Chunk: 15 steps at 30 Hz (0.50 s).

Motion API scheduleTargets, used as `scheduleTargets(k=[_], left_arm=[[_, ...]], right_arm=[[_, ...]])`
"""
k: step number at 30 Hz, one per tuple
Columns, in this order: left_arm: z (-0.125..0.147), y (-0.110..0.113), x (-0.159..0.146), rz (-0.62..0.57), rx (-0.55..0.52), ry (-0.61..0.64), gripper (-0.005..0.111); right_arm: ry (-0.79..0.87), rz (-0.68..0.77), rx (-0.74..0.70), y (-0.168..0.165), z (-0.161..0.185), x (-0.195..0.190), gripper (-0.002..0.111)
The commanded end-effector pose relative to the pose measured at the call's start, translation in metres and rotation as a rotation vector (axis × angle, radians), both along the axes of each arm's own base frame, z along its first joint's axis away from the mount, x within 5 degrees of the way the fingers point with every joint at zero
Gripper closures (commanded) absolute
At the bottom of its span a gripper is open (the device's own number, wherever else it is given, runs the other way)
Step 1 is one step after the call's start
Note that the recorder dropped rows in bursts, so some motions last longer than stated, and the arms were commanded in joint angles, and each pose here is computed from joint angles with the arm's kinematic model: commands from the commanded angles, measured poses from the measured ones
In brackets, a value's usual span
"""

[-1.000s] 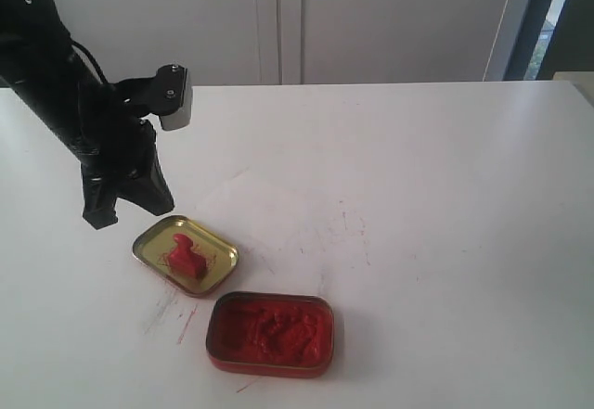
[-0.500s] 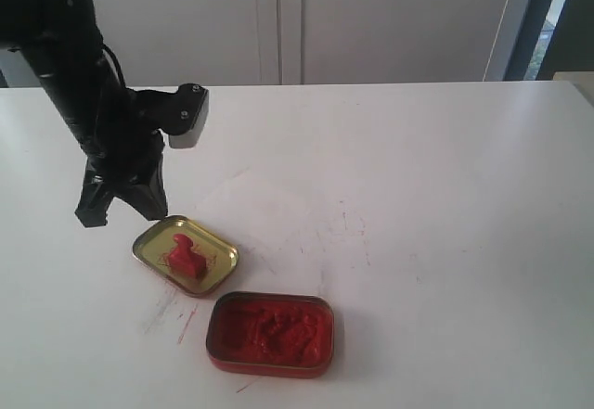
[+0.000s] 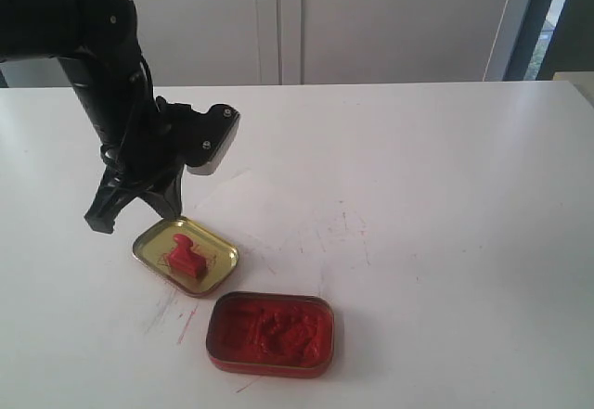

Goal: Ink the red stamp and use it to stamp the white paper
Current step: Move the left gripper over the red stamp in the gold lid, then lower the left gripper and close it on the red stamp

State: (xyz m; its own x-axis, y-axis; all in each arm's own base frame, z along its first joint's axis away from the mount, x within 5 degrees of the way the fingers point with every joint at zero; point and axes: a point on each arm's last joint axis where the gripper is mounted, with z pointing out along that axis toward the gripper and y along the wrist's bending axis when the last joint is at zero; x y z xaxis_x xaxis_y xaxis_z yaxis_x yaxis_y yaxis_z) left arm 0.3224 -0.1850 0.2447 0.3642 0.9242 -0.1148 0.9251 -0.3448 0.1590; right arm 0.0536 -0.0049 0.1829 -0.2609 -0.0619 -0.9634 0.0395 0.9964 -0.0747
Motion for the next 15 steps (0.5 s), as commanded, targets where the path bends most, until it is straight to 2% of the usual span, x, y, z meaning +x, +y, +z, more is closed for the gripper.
scheduleTargets(k=[1,4,10,15], left_arm=[[0.003,-0.001,-0.003,-0.123,0.014,-0.004,0.101],[0.003,-0.001,-0.002,-0.132,0.012,-0.011,0.086],[0.001,-0.002,-0.001,-0.156,0.013,-0.021,0.069],[-0.018,-0.005,0.005,-0.156,0.033,0.022,0.066]], right_arm=[[-0.009,0.003,-0.010,0.000,0.000,0.000,0.108],[-0.009,0.003,-0.010,0.000,0.000,0.000,0.108],[-0.009,0.003,-0.010,0.000,0.000,0.000,0.108],[-0.009,0.003,-0.010,0.000,0.000,0.000,0.108]])
